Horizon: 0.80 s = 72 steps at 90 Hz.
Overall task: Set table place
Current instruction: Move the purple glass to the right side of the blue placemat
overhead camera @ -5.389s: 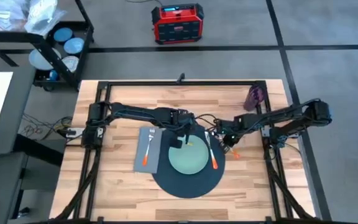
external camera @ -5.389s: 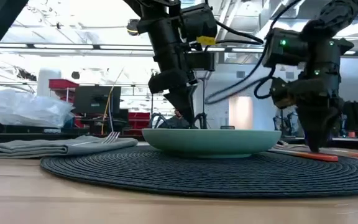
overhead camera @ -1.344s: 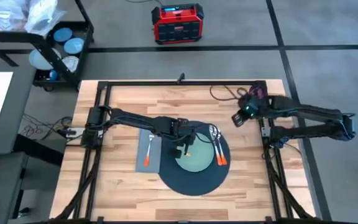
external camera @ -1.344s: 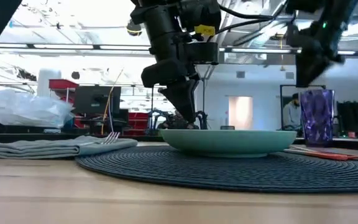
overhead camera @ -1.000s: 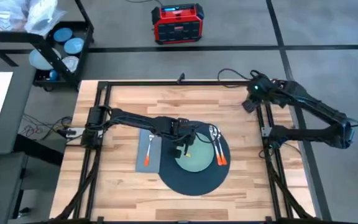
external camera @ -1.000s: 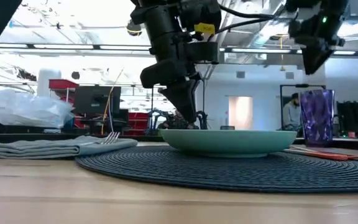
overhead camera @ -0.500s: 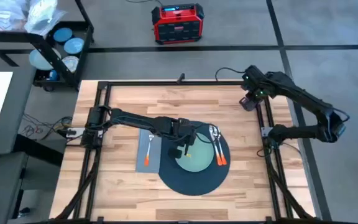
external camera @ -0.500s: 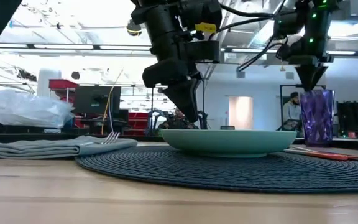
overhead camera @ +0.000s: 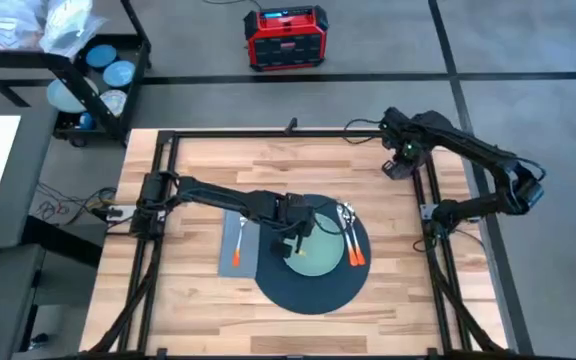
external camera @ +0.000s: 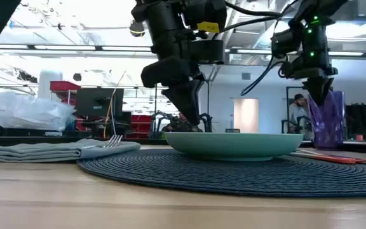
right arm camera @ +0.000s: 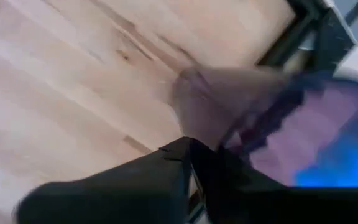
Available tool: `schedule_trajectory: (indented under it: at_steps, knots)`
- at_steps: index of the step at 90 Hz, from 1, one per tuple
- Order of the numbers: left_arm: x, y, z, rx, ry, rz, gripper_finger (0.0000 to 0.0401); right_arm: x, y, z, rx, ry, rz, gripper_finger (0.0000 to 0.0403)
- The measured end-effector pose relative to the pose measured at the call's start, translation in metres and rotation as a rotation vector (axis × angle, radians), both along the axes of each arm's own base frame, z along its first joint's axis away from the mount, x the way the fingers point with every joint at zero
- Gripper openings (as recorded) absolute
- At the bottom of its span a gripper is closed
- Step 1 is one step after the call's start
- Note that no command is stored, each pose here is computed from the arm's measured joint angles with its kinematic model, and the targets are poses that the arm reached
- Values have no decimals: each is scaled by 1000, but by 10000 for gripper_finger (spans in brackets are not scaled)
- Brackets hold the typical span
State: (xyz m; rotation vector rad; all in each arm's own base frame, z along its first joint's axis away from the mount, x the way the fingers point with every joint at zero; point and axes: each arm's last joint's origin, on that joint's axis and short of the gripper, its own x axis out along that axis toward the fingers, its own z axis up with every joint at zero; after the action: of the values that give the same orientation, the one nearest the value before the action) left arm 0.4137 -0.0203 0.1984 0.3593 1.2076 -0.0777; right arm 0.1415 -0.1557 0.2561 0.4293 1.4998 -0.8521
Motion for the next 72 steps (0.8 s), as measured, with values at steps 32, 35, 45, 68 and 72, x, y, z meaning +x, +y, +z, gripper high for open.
schedule_trajectory:
  at_steps: [32, 35, 45, 68, 72]
  knots:
    - [-2, 0, -1, -3, 20, 10, 11, 12, 52, 19, 52, -138, 42, 1]
    - [-2, 0, -1, -4, 20, 14, 11, 13, 59, 20, 57, -149, 49, 1]
    - [-2, -2, -1, -4, 18, 9, 11, 18, 84, 25, 66, -188, 77, 1]
    - [-1, -6, 0, -7, 0, 4, 11, 38, 120, 21, 83, -214, 127, 0]
    - [-1, -6, 0, -8, 0, 9, 11, 43, 124, 19, 86, -212, 143, 0]
